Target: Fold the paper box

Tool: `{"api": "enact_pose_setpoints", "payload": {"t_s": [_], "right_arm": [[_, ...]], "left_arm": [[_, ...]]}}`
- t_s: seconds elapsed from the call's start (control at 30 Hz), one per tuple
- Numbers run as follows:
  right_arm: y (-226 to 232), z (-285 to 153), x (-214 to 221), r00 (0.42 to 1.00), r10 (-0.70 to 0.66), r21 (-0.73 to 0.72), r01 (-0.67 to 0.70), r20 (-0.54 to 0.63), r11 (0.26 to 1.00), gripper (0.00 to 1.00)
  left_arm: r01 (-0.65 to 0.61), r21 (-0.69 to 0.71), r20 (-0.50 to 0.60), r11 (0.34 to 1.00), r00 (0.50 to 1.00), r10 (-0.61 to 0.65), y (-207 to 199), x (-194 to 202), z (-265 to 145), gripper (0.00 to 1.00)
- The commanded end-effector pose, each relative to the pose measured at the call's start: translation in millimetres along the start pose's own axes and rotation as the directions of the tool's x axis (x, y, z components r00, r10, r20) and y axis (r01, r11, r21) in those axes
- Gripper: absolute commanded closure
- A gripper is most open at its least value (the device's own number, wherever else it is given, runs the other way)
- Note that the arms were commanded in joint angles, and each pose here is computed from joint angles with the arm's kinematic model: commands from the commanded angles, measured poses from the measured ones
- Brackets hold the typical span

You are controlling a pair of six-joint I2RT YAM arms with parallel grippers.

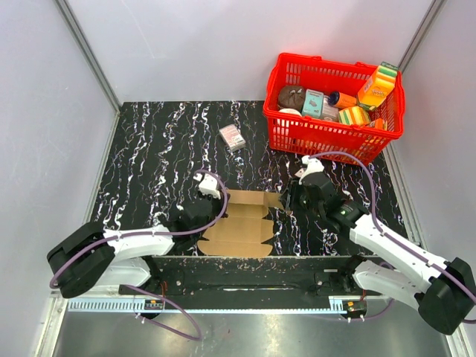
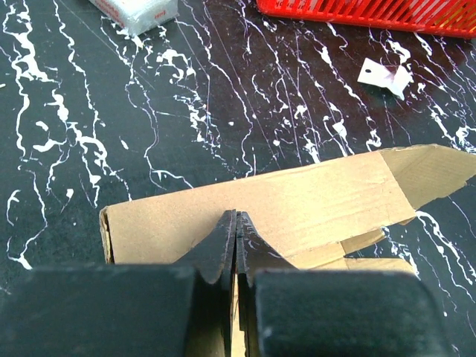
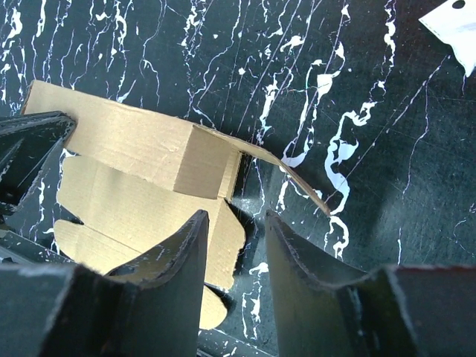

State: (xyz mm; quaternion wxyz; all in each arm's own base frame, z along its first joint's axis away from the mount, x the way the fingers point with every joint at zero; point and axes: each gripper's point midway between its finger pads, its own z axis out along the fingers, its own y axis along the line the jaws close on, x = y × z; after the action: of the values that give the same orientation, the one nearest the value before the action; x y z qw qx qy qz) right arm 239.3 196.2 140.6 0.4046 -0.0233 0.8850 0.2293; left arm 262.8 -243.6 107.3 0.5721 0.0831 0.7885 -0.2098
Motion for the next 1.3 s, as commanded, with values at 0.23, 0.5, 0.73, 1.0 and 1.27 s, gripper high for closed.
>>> {"api": "enact_pose_setpoints", "payload": {"t_s": [0.23,0.5,0.73,1.0,1.27], "right_arm": [[-2,-7,0,1.000,0.025,0.001,-0.025,0.015,1.000,0.57],[19,-25,13,0.999,0.032,-0.143,-0.037,-0.037,0.989,0.55],[11,-35,8,0.997,0.080,-0.111,-0.079,0.001,0.991,0.52],[6,-38,-1,0.996,0.083,-0.071,-0.080,0.031,0.994,0.51],[-2,-44,-17,0.995,0.055,-0.010,-0.054,0.085,0.998,0.49]], "left_arm": [[0.063,0.009,0.026,0.998,0.998,-0.063,6,1,-13,1.00],[0.074,0.008,0.019,0.997,0.997,-0.074,7,6,-15,1.00],[0.054,0.016,0.069,0.998,0.996,-0.055,2,-19,-18,0.89],[0.019,0.081,0.158,0.997,0.987,-0.031,-19,-80,-29,0.55],[-0.043,0.518,0.153,0.854,0.987,-0.043,-85,-52,-73,0.79]]}}
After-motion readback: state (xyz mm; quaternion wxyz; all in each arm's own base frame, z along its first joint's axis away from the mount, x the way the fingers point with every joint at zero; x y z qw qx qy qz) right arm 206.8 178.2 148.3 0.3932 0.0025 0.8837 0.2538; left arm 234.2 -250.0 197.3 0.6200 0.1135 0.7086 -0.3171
